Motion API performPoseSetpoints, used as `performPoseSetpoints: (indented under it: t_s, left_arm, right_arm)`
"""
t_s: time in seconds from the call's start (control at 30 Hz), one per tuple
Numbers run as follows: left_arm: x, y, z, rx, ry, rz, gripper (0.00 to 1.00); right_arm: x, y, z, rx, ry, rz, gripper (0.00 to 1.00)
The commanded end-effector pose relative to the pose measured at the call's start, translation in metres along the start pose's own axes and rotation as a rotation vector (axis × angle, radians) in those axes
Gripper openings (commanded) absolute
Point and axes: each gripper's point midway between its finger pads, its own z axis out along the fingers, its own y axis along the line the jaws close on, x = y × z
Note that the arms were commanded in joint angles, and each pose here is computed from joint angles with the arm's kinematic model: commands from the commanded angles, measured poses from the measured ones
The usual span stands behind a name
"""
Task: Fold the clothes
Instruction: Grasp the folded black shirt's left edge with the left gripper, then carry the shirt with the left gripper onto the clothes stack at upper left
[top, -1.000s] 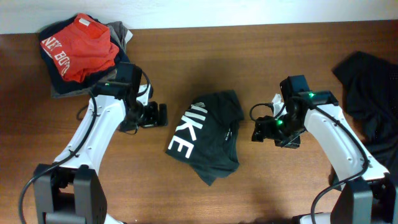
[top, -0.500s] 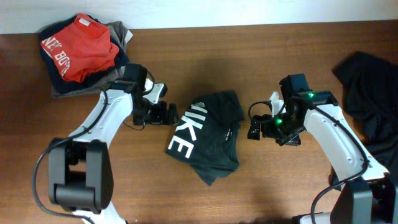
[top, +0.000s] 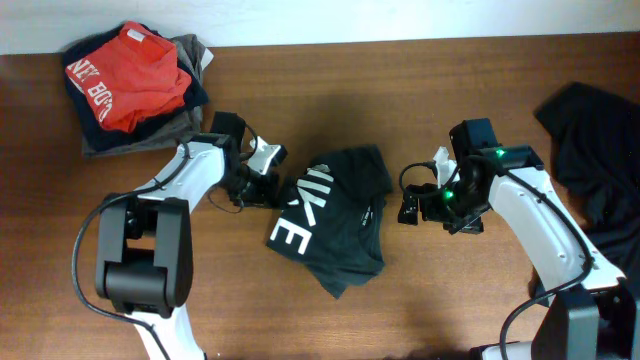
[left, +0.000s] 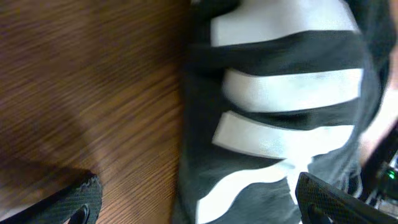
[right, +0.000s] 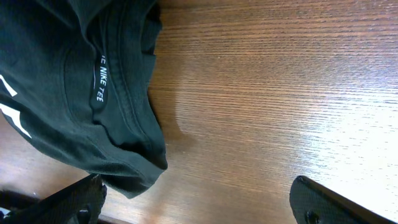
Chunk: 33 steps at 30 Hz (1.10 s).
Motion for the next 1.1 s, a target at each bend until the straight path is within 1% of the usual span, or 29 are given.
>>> performPoseSetpoints:
  t_s: [0.0, 0.1, 0.3, 0.33, 0.47, 0.5, 0.57, 0.6, 0.63, 0.67, 0.7, 0.87, 1.0, 1.07]
  left_arm:
    - [0.009, -0.015, 0.024, 0.105, 0.049, 0.076, 0.99]
    - [0.010, -0.027, 0.036, 0.157, 0.062, 0.094, 0.99]
    - [0.021, -0.040, 0.060, 0.169, 0.127, 0.125, 1.00]
    - [0.022, -0.043, 0.063, 0.170, 0.133, 0.133, 0.89]
    - [0.023, -0.049, 0.068, 0.171, 0.139, 0.147, 0.40]
    - [0.022, -0.051, 0.069, 0.171, 0.136, 0.156, 0.31]
    - [0.018, -0.053, 0.072, 0.170, 0.123, 0.175, 0.23]
    - [0.016, -0.053, 0.072, 0.169, 0.114, 0.185, 0.16]
    - [0.013, -0.053, 0.073, 0.167, 0.102, 0.195, 0.10]
    - [0.009, -0.053, 0.073, 0.165, 0.087, 0.207, 0.08]
    - [0.001, -0.049, 0.073, 0.147, 0.059, 0.213, 0.00]
    - [-0.034, -0.030, 0.063, 0.021, -0.029, 0.228, 0.00]
    - [-0.073, -0.017, 0.040, -0.120, -0.106, 0.267, 0.00]
    - [-0.092, -0.016, 0.027, -0.158, -0.153, 0.284, 0.00]
  right_arm:
    - [-0.004, 0.003, -0.006, -0.014, -0.023, -0.016, 0.99]
    - [-0.005, 0.003, -0.006, -0.014, -0.026, -0.017, 0.99]
    - [-0.005, 0.003, -0.006, -0.014, -0.026, -0.022, 0.99]
    - [-0.005, 0.003, -0.006, -0.014, -0.026, -0.024, 0.99]
    - [-0.005, 0.003, -0.006, -0.014, -0.026, -0.024, 0.99]
    - [-0.005, 0.003, -0.006, -0.014, -0.027, -0.024, 0.99]
    - [-0.005, 0.003, -0.006, -0.014, -0.026, -0.024, 0.99]
    - [-0.005, 0.003, -0.006, -0.014, -0.026, -0.024, 0.99]
    - [-0.005, 0.003, -0.006, -0.014, -0.026, -0.024, 0.99]
    - [-0.005, 0.003, -0.006, -0.014, -0.026, -0.024, 0.99]
    - [-0.005, 0.003, -0.006, -0.014, -0.026, -0.024, 0.99]
    - [-0.005, 0.003, -0.006, -0.014, -0.026, -0.024, 0.99]
    - [-0.005, 0.003, -0.006, -0.014, -0.026, -0.024, 0.99]
    - [-0.005, 0.003, -0.006, -0.014, -0.026, -0.024, 0.99]
